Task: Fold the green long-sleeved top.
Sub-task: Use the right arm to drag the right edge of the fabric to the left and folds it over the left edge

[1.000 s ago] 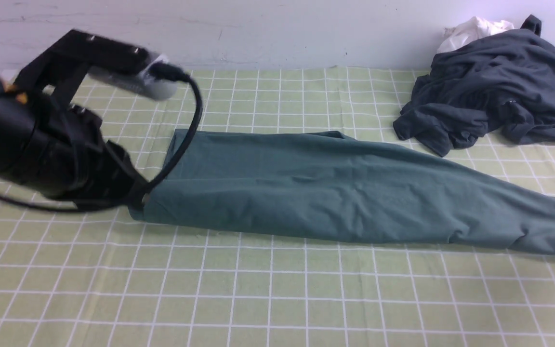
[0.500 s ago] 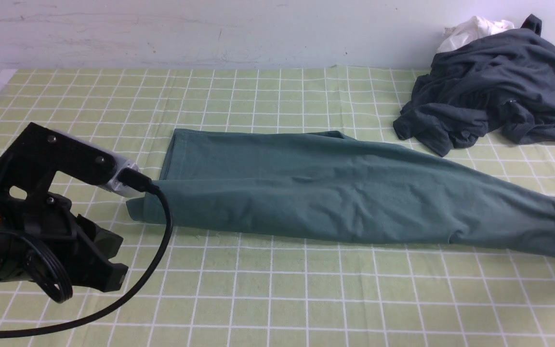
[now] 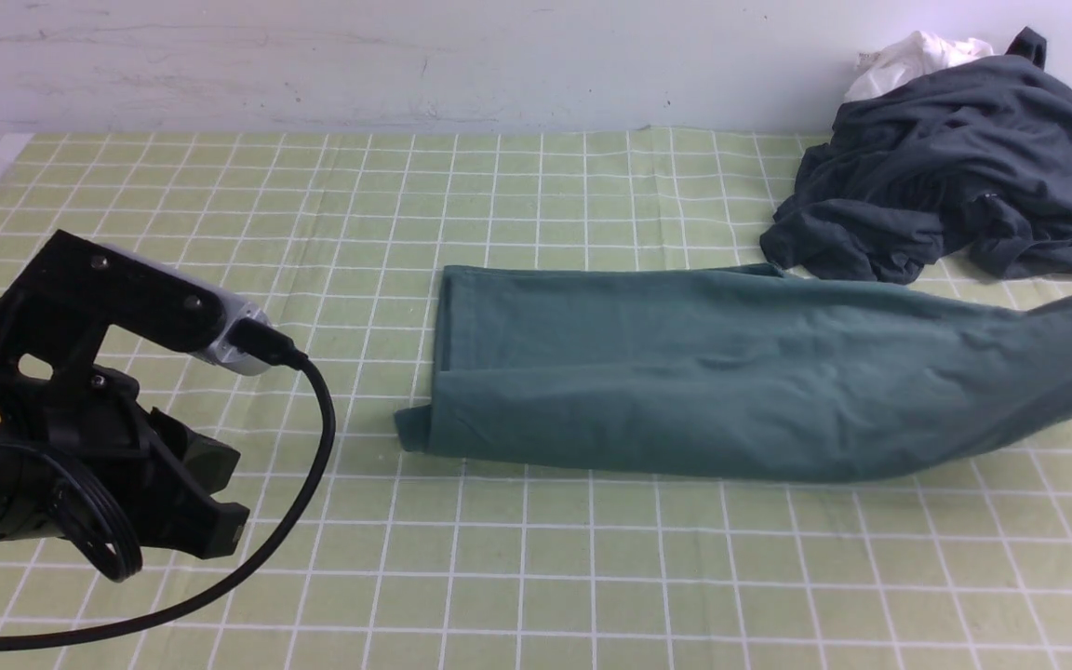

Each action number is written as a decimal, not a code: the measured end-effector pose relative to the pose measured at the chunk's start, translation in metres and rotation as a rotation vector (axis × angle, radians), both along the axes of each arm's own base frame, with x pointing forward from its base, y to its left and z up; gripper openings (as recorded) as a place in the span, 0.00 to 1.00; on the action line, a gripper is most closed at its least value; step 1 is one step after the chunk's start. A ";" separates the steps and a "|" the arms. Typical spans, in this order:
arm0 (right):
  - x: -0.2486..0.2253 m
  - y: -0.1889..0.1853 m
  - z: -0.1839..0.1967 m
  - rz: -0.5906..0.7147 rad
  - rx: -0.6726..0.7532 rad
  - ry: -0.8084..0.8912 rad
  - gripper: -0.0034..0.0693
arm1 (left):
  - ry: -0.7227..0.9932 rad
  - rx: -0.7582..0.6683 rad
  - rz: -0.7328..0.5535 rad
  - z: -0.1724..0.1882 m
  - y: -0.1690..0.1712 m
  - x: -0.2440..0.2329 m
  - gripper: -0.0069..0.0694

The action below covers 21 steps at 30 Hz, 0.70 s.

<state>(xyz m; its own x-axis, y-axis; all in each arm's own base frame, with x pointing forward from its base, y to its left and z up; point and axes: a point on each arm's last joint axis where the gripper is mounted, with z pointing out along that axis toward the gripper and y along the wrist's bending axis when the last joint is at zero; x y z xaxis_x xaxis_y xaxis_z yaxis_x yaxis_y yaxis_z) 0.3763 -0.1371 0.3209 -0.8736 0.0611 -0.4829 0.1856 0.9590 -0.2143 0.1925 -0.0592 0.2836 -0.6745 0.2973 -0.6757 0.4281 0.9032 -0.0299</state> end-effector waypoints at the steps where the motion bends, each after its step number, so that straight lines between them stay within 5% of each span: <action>1: 0.001 0.009 0.015 0.012 0.023 -0.038 0.06 | 0.000 0.000 0.000 0.000 0.000 0.000 0.14; 5: 0.013 0.075 0.057 0.168 0.168 -0.179 0.06 | 0.000 0.000 0.000 0.000 0.000 0.000 0.14; 10: 0.024 0.180 0.058 0.425 0.325 -0.222 0.06 | -0.001 0.000 0.000 0.000 0.000 0.000 0.14; 15: 0.031 0.290 0.027 0.638 0.433 -0.219 0.06 | -0.001 0.000 0.000 0.000 0.000 0.000 0.14; 21: 0.037 0.372 -0.043 0.750 0.480 -0.129 0.13 | -0.001 0.000 0.000 0.000 0.000 0.000 0.14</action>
